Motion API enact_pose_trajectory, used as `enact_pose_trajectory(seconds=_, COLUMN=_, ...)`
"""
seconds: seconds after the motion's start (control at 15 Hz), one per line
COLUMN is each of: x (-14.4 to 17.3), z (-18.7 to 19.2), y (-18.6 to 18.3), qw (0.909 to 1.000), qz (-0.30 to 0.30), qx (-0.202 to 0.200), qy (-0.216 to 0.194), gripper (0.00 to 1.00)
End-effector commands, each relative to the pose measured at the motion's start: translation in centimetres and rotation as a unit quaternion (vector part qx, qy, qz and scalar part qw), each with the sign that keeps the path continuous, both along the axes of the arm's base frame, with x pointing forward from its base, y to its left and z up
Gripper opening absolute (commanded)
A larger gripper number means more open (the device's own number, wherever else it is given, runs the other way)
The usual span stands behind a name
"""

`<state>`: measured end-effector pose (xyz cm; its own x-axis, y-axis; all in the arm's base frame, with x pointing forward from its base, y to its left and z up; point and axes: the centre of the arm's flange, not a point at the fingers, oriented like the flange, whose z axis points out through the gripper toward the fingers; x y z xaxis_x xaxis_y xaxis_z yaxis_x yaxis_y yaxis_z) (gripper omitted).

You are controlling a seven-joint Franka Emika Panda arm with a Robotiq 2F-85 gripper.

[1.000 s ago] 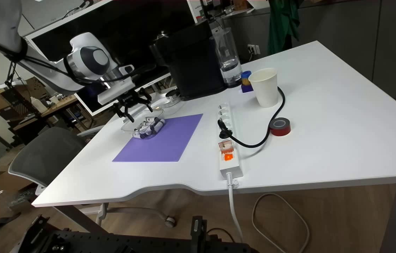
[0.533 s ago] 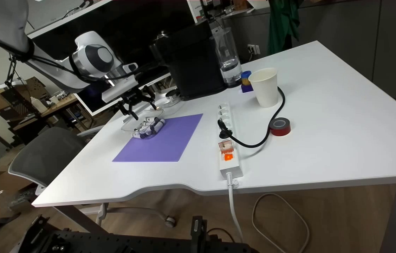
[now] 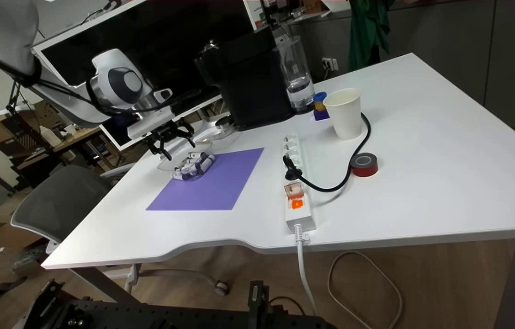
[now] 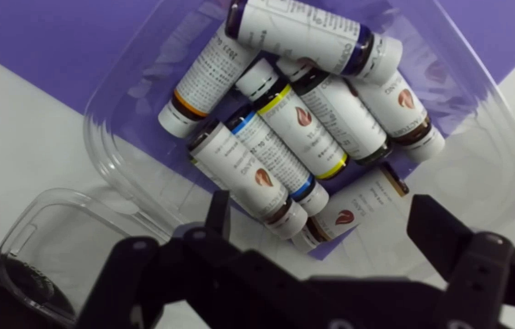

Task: Put one of the things in the clear container on the blue mat

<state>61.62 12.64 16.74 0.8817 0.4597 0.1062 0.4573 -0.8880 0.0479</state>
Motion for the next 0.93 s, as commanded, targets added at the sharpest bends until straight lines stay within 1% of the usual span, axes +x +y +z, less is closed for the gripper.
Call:
enact_pose_trajectory(seconds=0.0, x=-0.3, z=-1.1, y=-0.4, qw=1.0, qz=0.0, qx=0.002, qy=-0.007, gripper=1.0)
enact_pose_trajectory(seconds=0.27, x=-0.3, z=-2.6, y=-0.9, qw=0.9999, qz=-0.001, qx=0.0, qy=-0.013, gripper=1.0)
enact_pose_trajectory(seconds=0.6, x=-0.1, z=-3.5, y=-1.6, qw=0.9995, qz=0.008, qx=0.0, qy=-0.029, gripper=1.0)
enact_pose_trajectory(seconds=0.87, x=0.3, z=-3.5, y=-1.9, qw=0.9984, qz=0.017, qx=0.0, qy=-0.055, gripper=1.0)
